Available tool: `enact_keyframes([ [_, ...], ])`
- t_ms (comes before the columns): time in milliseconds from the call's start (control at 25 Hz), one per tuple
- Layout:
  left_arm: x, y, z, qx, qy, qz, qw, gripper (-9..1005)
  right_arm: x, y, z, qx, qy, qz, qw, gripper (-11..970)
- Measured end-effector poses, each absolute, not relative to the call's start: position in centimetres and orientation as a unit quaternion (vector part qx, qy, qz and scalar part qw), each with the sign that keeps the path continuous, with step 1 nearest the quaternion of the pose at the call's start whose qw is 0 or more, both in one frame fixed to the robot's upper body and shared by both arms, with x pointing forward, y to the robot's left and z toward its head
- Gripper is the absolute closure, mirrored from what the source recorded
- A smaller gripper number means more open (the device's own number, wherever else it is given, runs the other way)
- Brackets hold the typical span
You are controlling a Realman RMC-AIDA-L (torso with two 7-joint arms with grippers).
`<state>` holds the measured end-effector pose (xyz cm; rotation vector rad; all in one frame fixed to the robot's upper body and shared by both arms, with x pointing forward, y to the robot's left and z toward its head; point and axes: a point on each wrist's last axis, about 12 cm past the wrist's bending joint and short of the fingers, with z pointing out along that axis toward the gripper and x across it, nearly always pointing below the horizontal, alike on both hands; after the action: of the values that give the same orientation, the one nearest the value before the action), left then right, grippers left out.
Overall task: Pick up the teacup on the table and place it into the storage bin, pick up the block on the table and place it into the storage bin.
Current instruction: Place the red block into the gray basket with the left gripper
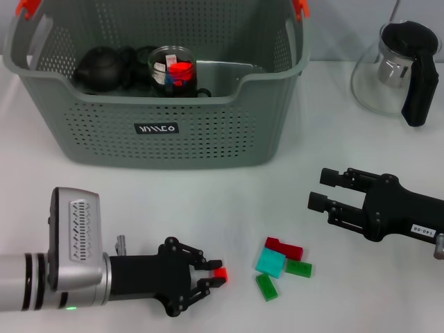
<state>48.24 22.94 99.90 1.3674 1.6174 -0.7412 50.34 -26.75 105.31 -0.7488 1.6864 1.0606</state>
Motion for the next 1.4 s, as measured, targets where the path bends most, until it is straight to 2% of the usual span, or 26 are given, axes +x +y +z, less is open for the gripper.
enact_keyframes([
  [200, 48.5, 23.2, 101.2, 0.532, 0.641, -0.327, 0.446, 811, 50.3, -26.8, 105.3, -0.307, 0.693, 0.436, 0.485, 366],
  [320, 49.1, 24.1, 103.4, 0.500, 0.628, -0.365, 0.472, 815, 50.3, -26.8, 105.3, -0.307, 0.693, 0.436, 0.485, 367],
  [480, 50.4, 25.7, 107.7, 0.441, 0.583, -0.422, 0.537, 814, 50.4, -26.7, 105.3, -0.309, 0.692, 0.437, 0.484, 368],
  [680, 54.4, 27.0, 113.6, 0.342, 0.528, -0.467, 0.621, 813, 50.5, -26.5, 105.4, -0.313, 0.690, 0.437, 0.484, 369],
  [760, 56.1, 27.0, 115.4, 0.323, 0.525, -0.465, 0.635, 813, 50.6, -26.5, 105.5, -0.315, 0.689, 0.438, 0.484, 370],
  [880, 59.2, 26.6, 117.9, 0.308, 0.560, -0.437, 0.633, 812, 50.6, -26.4, 105.6, -0.316, 0.687, 0.440, 0.484, 370],
  [1000, 62.3, 25.7, 120.0, 0.312, 0.633, -0.385, 0.595, 812, 50.7, -26.4, 105.6, -0.316, 0.688, 0.438, 0.485, 371],
  [1080, 63.8, 24.9, 121.2, 0.327, 0.673, -0.339, 0.570, 811, 50.7, -26.4, 105.6, -0.316, 0.688, 0.437, 0.485, 372],
  [1160, 65.5, 23.6, 122.3, 0.359, 0.722, -0.261, 0.531, 811, 50.7, -26.4, 105.6, -0.316, 0.688, 0.437, 0.485, 372],
  [1280, 66.4, 22.4, 122.6, 0.388, 0.755, -0.192, 0.492, 810, 50.7, -26.3, 105.6, -0.317, 0.688, 0.437, 0.485, 373],
  [1400, 67.2, 20.9, 121.6, 0.415, 0.780, -0.107, 0.455, 810, 50.7, -26.3, 105.5, -0.316, 0.689, 0.435, 0.486, 374],
])
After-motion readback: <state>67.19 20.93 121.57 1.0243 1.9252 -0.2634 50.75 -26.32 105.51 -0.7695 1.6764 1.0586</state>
